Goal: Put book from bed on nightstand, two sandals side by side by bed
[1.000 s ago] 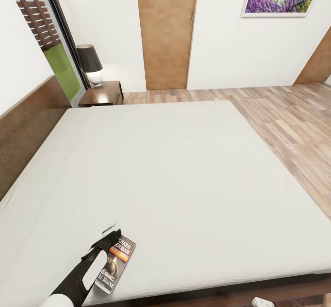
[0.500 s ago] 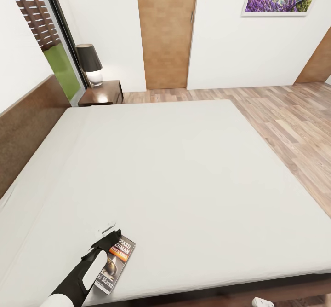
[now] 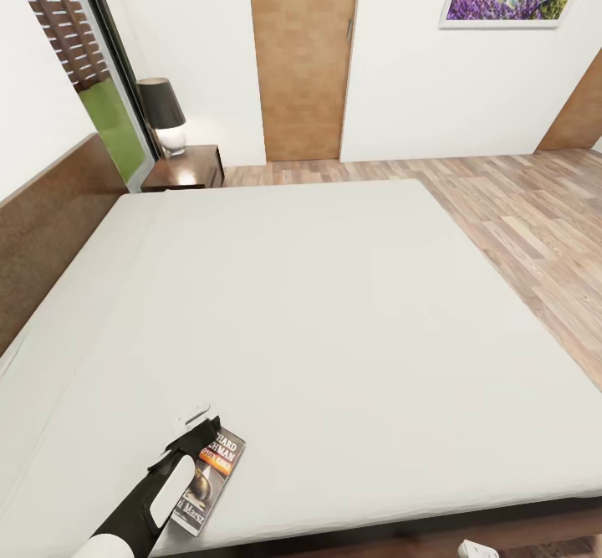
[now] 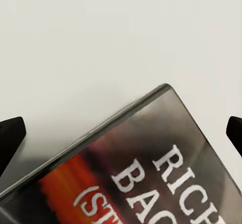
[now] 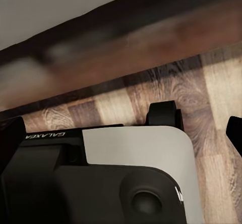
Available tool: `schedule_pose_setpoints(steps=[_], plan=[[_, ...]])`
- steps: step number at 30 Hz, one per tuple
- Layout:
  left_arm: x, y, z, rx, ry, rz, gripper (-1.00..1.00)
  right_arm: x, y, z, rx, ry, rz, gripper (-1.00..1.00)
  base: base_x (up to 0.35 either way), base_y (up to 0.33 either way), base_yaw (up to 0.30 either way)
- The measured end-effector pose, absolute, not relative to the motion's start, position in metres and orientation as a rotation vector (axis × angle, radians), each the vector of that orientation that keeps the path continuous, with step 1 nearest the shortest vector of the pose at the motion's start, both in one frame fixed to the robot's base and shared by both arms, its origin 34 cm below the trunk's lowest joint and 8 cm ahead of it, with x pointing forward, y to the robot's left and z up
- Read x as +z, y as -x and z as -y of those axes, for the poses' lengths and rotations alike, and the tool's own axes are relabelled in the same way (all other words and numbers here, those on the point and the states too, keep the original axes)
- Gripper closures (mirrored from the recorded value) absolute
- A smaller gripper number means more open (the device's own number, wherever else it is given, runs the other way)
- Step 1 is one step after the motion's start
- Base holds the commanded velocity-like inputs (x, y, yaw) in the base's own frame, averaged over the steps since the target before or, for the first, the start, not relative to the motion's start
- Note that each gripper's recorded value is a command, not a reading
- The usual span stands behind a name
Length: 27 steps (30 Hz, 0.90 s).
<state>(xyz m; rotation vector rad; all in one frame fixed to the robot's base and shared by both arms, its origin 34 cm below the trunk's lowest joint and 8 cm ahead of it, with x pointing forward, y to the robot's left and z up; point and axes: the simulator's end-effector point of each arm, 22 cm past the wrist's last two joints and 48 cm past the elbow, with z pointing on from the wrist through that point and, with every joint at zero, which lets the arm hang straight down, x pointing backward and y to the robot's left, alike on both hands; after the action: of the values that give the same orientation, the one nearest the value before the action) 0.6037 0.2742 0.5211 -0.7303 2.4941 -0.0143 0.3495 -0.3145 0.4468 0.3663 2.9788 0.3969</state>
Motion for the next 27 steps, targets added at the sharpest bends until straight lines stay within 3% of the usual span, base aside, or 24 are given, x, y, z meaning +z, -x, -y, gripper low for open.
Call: schedule_pose_setpoints(steps=[22, 27], plan=[[0.5212, -0.6039, -0.2743, -0.014, 0.730, -2.493, -1.00, 0.4468, -0.3496, 0.3144, 0.397, -0.366, -2.979, -1.00, -0.001, 0.000, 0.000], [0.5208, -0.6040, -0.2743, -0.015, 0.731, -2.494, -1.00, 0.4466, -0.3496, 0.3145, 0.397, -0.366, -2.980, -1.00, -0.178, 0.000, 0.000]])
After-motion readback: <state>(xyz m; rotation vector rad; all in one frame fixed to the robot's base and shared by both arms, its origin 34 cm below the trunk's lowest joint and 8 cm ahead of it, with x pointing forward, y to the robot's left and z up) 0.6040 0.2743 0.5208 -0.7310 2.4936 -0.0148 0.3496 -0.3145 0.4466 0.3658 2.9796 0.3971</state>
